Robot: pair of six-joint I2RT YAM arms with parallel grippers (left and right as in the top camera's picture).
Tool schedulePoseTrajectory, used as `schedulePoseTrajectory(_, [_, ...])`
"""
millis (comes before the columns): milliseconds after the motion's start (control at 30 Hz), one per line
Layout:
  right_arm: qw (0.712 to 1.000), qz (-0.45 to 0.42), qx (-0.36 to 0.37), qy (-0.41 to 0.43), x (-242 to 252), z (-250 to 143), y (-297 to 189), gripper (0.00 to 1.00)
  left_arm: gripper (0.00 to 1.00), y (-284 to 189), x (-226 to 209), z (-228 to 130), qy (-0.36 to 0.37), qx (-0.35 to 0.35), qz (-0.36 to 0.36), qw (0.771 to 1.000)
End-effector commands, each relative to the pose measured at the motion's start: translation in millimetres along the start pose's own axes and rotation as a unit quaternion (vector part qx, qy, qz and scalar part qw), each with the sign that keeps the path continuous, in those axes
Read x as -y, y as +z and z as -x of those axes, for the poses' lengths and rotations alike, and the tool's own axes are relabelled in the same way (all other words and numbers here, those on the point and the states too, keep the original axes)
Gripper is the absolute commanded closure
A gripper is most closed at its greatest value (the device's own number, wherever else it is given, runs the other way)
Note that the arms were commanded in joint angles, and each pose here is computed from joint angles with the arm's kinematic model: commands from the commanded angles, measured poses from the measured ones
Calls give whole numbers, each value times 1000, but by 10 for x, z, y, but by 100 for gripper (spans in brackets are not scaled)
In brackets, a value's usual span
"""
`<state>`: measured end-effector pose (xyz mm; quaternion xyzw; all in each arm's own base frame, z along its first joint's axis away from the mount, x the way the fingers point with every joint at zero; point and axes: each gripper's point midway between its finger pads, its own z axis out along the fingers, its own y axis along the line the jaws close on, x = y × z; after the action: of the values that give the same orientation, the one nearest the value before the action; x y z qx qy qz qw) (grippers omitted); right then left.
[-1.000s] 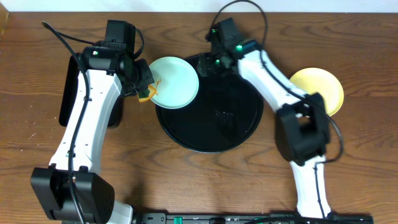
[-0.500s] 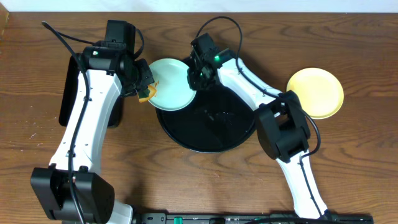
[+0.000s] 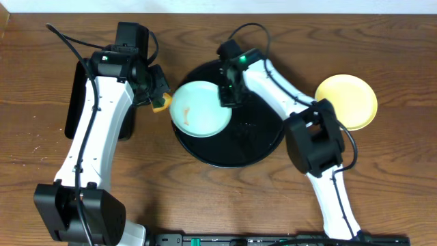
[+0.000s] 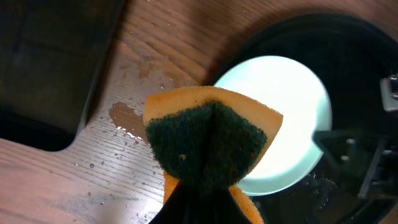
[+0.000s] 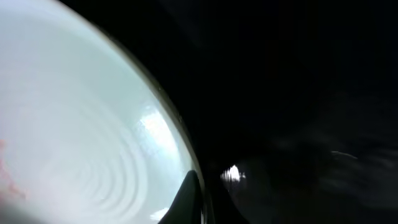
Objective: Clean dirty plates on tray and stack at the side
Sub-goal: 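Reach the right gripper back and grip the remaining light-blue plate rim, then scrub the light-blue plate with the sponge in the left gripper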
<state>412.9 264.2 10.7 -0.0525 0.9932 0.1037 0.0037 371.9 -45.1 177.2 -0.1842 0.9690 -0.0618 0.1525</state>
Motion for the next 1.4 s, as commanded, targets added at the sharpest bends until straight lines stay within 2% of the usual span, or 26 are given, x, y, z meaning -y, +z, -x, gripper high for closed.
schedulePoseTrajectory(0, [999, -29, 29, 13, 408, 154, -344, 99, 93, 87, 119, -147, 22, -20, -8, 1000])
schedulePoseTrajectory(167, [999, -42, -2, 17, 792, 59, -490, 99, 92, 301, 305, -295, 49, -34, -11, 998])
schedulePoseTrajectory(333, [998, -50, -45, -1, 978, -146, -330, 99, 92, 504, 514, -389, 74, -46, -14, 996])
schedulePoseTrajectory(567, [993, -23, -95, -61, 934, -457, -45, 99, 93, 745, 705, -516, 107, -61, -13, 992])
schedulePoseTrajectory(867, [992, 35, -88, -86, 710, -509, 160, 99, 93, 1177, 1011, -608, 197, -60, -28, 978])
schedulePoseTrajectory(1033, [992, 37, -87, -86, 722, -535, 227, 99, 93, 1514, 1096, -712, 208, -73, -24, 975])
schedulePoseTrajectory(1200, [992, 38, -85, -86, 723, -530, 239, 99, 92, 1820, 1030, -986, 221, -118, 2, 968])
schedulePoseTrajectory(1367, [992, 39, -79, -86, 715, -498, 244, 99, 93, 1824, 829, -1319, 167, -188, 46, 967])
